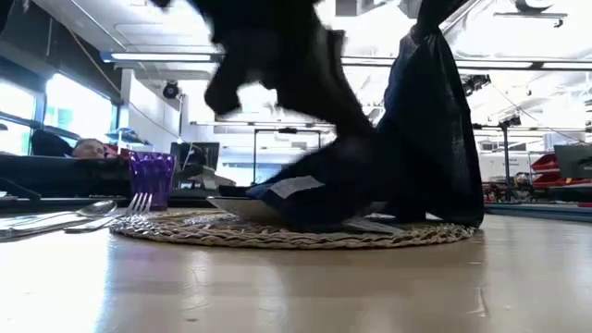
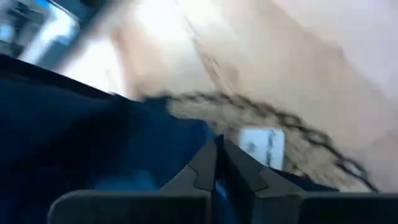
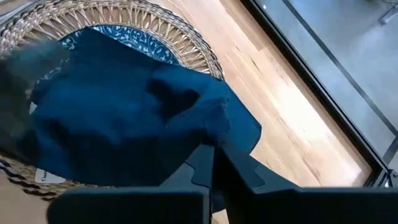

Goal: Set table place
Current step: Fold the blue napkin

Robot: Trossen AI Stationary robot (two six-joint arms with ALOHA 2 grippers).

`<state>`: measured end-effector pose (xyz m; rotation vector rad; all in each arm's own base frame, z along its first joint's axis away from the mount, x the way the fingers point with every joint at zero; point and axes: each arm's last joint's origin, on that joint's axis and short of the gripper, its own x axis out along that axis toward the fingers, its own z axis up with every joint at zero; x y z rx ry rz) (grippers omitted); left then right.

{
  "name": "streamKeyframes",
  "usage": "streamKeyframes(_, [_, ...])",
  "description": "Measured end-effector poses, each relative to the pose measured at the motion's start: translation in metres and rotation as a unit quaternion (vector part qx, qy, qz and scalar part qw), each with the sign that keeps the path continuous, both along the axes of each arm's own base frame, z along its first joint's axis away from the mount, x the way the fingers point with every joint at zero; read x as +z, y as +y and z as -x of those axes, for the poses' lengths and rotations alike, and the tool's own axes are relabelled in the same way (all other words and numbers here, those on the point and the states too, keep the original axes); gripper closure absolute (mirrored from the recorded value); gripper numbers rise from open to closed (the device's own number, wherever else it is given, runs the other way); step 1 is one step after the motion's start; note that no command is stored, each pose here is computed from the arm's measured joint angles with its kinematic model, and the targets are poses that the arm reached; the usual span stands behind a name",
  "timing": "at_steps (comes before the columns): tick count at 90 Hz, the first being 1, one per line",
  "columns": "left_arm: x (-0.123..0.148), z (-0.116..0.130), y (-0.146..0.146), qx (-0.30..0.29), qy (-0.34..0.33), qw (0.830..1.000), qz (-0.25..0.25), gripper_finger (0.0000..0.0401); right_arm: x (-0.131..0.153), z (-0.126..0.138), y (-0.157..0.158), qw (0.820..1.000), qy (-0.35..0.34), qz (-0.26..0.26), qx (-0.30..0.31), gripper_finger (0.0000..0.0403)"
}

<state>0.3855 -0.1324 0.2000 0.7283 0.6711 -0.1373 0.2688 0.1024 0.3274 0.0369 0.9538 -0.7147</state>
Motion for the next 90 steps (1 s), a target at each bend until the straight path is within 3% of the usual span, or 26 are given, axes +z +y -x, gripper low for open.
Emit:
streamKeyframes(22, [0.077, 0.04, 0.006, 0.08, -0.082, 0.992, -0.06, 0.0401, 0.002, 0.008, 0.02, 0.999, -0.034, 0.022, 0.013, 0.0403])
streamKeyframes(39, [0.13, 0.081, 0.003, 0.099, -0.146, 0.983, -0.057, 0.0401, 0.003, 0.02, 0.043, 0.997, -0.065, 0.021, 0.037, 0.0403])
streamKeyframes(59, [0.172, 0.135, -0.009, 0.067, -0.197, 0.978, 0.008, 0.0401, 0.005, 0.039, 0.092, 0.985, -0.109, -0.023, 0.135, 0.0403])
streamKeyframes(74, [0.194, 0.17, -0.026, 0.007, -0.231, 0.97, 0.079, 0.0401, 0.012, 0.057, 0.137, 0.954, -0.162, -0.073, 0.243, 0.0403])
streamKeyframes(85, [0.215, 0.186, -0.034, -0.003, -0.297, 0.946, 0.129, 0.0401, 0.027, 0.064, 0.157, 0.927, -0.213, -0.038, 0.307, 0.0403])
streamKeyframes(90, [0.225, 0.193, -0.032, 0.006, -0.326, 0.937, 0.124, 0.0401, 0.035, 0.065, 0.157, 0.924, -0.238, -0.004, 0.299, 0.0403])
